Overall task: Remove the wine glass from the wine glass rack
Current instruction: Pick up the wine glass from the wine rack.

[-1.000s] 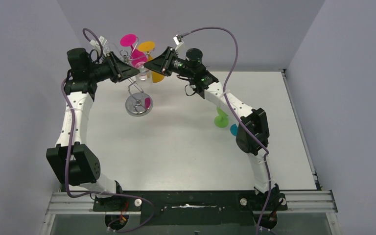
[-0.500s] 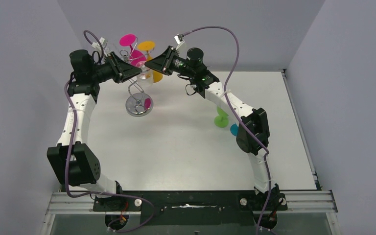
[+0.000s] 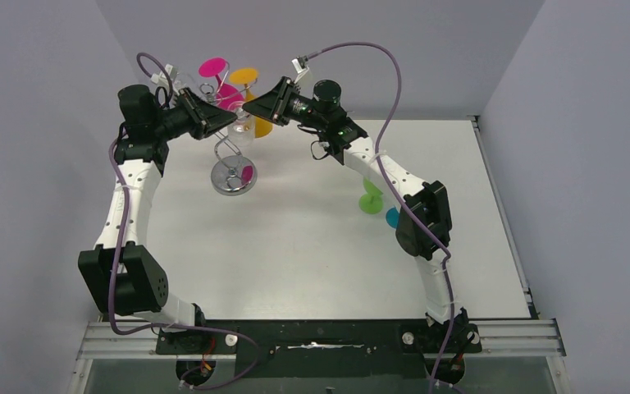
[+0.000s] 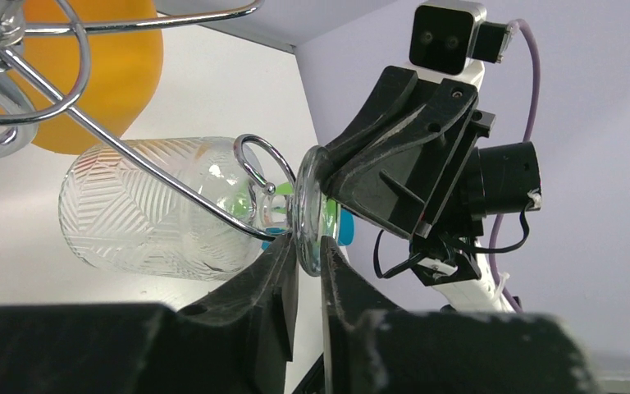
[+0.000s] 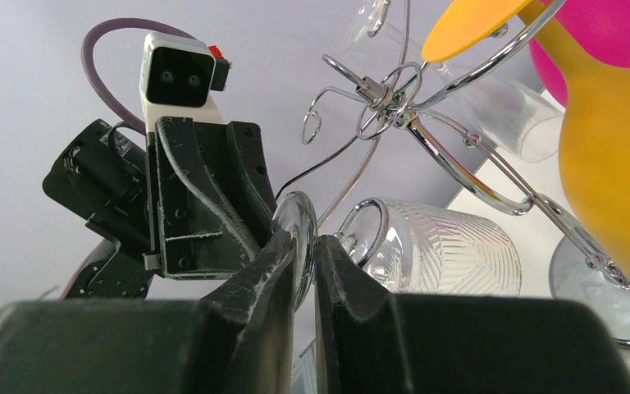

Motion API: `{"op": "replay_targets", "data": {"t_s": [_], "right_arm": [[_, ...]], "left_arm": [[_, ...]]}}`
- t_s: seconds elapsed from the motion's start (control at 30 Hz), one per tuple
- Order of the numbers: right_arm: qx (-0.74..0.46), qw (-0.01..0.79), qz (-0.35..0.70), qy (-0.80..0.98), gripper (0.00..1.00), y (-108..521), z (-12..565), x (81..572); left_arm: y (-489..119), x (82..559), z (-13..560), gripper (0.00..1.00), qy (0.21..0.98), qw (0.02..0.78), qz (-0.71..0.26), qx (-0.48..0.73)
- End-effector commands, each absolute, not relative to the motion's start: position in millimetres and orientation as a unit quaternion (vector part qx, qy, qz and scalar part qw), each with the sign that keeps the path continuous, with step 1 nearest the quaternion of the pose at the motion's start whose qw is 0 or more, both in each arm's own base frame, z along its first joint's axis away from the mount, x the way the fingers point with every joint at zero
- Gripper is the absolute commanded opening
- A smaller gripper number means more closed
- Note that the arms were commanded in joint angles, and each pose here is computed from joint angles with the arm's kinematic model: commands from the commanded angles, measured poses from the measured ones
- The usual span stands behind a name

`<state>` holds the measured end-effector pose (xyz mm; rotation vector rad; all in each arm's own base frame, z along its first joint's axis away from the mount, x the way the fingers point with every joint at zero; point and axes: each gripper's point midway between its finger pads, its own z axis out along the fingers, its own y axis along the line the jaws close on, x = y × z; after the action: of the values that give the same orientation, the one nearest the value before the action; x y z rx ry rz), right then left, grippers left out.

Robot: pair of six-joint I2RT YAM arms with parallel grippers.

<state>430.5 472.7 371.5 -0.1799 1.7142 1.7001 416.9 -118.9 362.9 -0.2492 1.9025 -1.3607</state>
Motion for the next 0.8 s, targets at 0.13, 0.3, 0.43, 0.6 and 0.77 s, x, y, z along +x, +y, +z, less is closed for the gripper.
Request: {"op": "replay_targets", "data": {"t_s": [0.13,0.3,0.43,0.6,0.77], "right_arm": [[-0.183,0.404,0.672,0.593,0.0,480.0,430.0,377.8],[-0.18,0.4,0.674,0.594,0.0,478.6,418.8,373.1],[-0.188,0.404,0.675,0.588,0.0,475.9,420.9,369.2],[-0.196,0.403,0.676,0.585,0.0,476.4,422.2,366.4],[-0.201,0.407,0.675,0.582,0.0,475.6,424.1,365.2]], "left_arm": [[-121.0,425.3,399.8,0.0,0.73,0.454,-0.506,-0.073],[-117.0,427.4,405.8,0.0,0.713,0.468,-0.513,-0.101],[-114.0,428.4,408.9,0.01,0.706,0.475,-0.512,-0.119],[-116.2,428.1,406.9,0.2,0.71,0.471,-0.511,-0.113],[-118.2,428.0,401.2,0.0,0.72,0.465,-0.505,-0.102]]}}
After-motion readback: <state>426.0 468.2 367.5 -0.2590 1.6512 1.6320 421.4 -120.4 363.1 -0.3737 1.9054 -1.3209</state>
